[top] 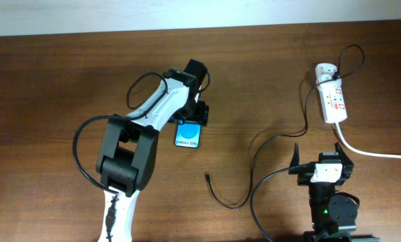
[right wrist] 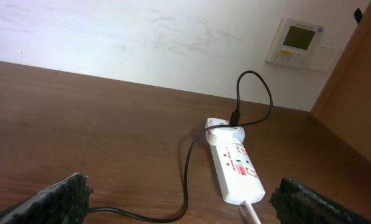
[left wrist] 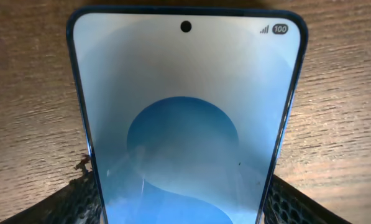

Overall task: Plug charger to phone and switch on socket
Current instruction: 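Close the left gripper on the phone's top edge, then lift the phone with the left gripper and hold it upright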

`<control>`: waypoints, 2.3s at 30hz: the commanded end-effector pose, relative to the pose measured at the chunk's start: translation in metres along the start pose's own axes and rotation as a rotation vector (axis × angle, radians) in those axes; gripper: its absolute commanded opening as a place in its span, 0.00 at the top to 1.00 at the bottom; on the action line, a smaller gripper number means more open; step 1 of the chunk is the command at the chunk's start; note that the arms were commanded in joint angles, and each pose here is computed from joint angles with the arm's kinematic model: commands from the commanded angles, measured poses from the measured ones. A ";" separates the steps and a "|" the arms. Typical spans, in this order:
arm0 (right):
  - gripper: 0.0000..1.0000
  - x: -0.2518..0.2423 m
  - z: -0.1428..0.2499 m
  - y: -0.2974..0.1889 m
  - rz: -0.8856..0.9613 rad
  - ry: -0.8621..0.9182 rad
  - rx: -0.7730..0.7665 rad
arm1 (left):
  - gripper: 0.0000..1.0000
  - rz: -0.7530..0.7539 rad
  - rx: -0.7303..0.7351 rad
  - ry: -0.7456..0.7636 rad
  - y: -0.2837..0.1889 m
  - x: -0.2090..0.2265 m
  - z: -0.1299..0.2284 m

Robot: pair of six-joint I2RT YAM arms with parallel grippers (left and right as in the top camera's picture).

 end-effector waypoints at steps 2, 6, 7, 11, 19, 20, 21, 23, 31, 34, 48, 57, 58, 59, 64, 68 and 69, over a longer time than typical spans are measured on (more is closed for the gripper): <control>0.02 -0.001 0.003 0.000 0.009 -0.001 0.007 | 0.24 0.046 0.007 -0.018 0.001 0.004 -0.002; 0.02 -0.001 0.003 0.000 0.009 -0.001 0.007 | 0.24 0.091 0.021 -0.021 0.000 -0.001 0.000; 0.02 -0.001 0.003 0.000 0.009 -0.001 0.007 | 0.25 0.118 0.021 -0.027 0.000 -0.002 0.000; 0.02 -0.001 0.003 0.000 0.009 -0.001 0.007 | 0.27 0.124 0.013 -0.030 -0.011 -0.002 -0.005; 0.02 -0.001 0.003 0.000 0.009 -0.001 0.007 | 0.24 0.457 -0.009 -0.041 -0.045 -0.030 -0.014; 0.02 -0.001 0.003 0.000 0.009 -0.001 0.007 | 0.25 0.550 -0.021 -0.031 -0.051 -0.033 -0.015; 0.02 -0.001 0.003 0.000 0.009 -0.001 0.007 | 0.26 0.619 -0.029 -0.040 -0.056 -0.034 -0.016; 0.02 -0.001 0.003 0.000 0.009 -0.001 0.007 | 0.26 0.785 -0.053 -0.076 -0.071 -0.033 -0.020; 0.02 -0.001 0.003 0.000 0.009 -0.001 0.007 | 0.25 1.258 -0.158 -0.229 -0.128 0.007 -0.029; 0.02 -0.001 0.003 0.000 0.009 -0.001 0.007 | 0.25 1.290 -0.159 -0.351 -0.134 0.038 -0.029; 0.02 -0.001 0.003 0.000 0.009 -0.001 0.007 | 0.27 1.535 -0.101 -0.592 -0.165 0.085 -0.025; 0.02 -0.001 0.003 0.000 0.009 -0.001 0.007 | 0.26 1.536 -0.098 -0.594 -0.165 0.085 -0.025; 0.02 -0.001 0.003 0.000 0.009 -0.001 0.007 | 0.25 1.536 -0.098 -0.594 -0.165 0.085 -0.025; 0.02 -0.001 0.003 0.000 0.009 -0.001 0.007 | 0.25 1.536 -0.098 -0.594 -0.165 0.085 -0.025; 0.02 -0.001 0.003 0.000 0.009 -0.001 0.007 | 0.25 1.536 -0.098 -0.594 -0.165 0.085 -0.025; 0.02 -0.001 0.003 0.000 0.009 -0.001 0.006 | 0.25 1.536 -0.098 -0.594 -0.165 0.085 -0.025; 0.02 -0.001 0.003 0.000 0.009 -0.001 0.007 | 0.25 1.536 -0.098 -0.594 -0.165 0.085 -0.025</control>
Point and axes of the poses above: each gripper's point midway between its finger pads, its own y axis out along the fingers, its own x axis along the line the jaws close on, z = x × y, the point moved 4 cm from there along -y, back along the fingers, and after that the axes turned 14 degrees about y, right-handed, at the moved point
